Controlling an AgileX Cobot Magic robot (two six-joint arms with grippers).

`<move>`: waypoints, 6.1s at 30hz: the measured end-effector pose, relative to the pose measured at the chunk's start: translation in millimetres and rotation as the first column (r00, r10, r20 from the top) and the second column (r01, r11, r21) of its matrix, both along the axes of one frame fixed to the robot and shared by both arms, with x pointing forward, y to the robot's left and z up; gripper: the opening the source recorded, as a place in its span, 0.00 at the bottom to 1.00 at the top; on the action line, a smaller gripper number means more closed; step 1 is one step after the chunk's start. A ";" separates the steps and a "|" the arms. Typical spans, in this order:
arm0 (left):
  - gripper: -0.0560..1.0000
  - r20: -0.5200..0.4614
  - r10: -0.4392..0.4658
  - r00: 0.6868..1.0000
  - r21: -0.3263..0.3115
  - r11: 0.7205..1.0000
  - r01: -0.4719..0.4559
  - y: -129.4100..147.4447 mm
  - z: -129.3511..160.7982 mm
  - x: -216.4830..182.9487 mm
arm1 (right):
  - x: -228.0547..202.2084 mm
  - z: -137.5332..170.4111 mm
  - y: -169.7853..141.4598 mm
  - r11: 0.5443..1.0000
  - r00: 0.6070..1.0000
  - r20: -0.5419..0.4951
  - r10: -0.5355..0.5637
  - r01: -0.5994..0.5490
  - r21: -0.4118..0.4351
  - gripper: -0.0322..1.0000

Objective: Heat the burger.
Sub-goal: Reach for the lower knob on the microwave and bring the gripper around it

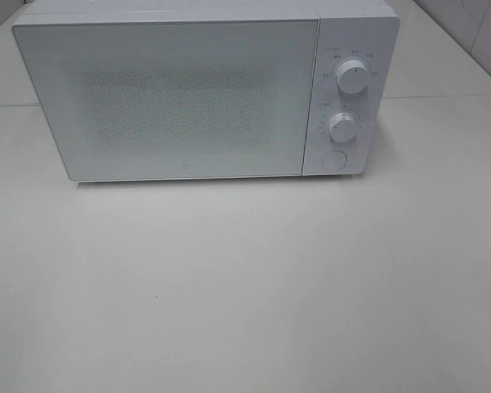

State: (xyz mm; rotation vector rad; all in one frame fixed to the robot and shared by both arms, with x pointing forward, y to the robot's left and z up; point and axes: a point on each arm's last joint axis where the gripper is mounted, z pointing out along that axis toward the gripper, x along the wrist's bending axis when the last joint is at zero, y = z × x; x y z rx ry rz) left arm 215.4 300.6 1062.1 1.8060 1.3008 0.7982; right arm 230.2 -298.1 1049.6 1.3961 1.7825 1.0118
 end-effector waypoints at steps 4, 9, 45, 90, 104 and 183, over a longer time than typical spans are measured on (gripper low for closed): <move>0.06 0.033 -0.057 0.998 0.011 0.998 0.057 -5.3 -5.9 7.7 | 0.0 0.0 0.0 1.000 1.000 0.000 0.000 0.000 0.000 0.74; 0.05 0.079 -0.059 0.995 0.015 0.998 0.058 -6.4 -9.1 15.2 | 0.0 0.0 0.0 1.000 1.000 0.000 0.000 0.000 0.000 0.74; 0.05 0.090 -0.057 0.994 0.014 0.998 0.056 -6.5 -9.0 16.3 | 6.1 13.1 1.2 0.998 0.998 0.063 -0.025 0.021 0.059 0.74; 0.05 0.091 -0.057 0.994 0.014 0.998 0.056 -6.5 -8.9 16.4 | 259.2 -48.4 44.7 0.996 0.994 0.096 -0.060 0.053 0.068 0.74; 0.05 0.091 -0.057 0.994 0.014 0.998 0.056 -6.5 -8.9 16.4 | 278.1 -81.1 76.8 0.996 0.985 0.153 0.077 -0.084 0.039 0.74; 0.05 0.092 -0.057 0.994 0.014 0.998 0.056 -6.5 -8.9 16.4 | 323.5 -157.1 134.3 0.998 0.984 0.171 0.056 -0.055 -0.013 0.61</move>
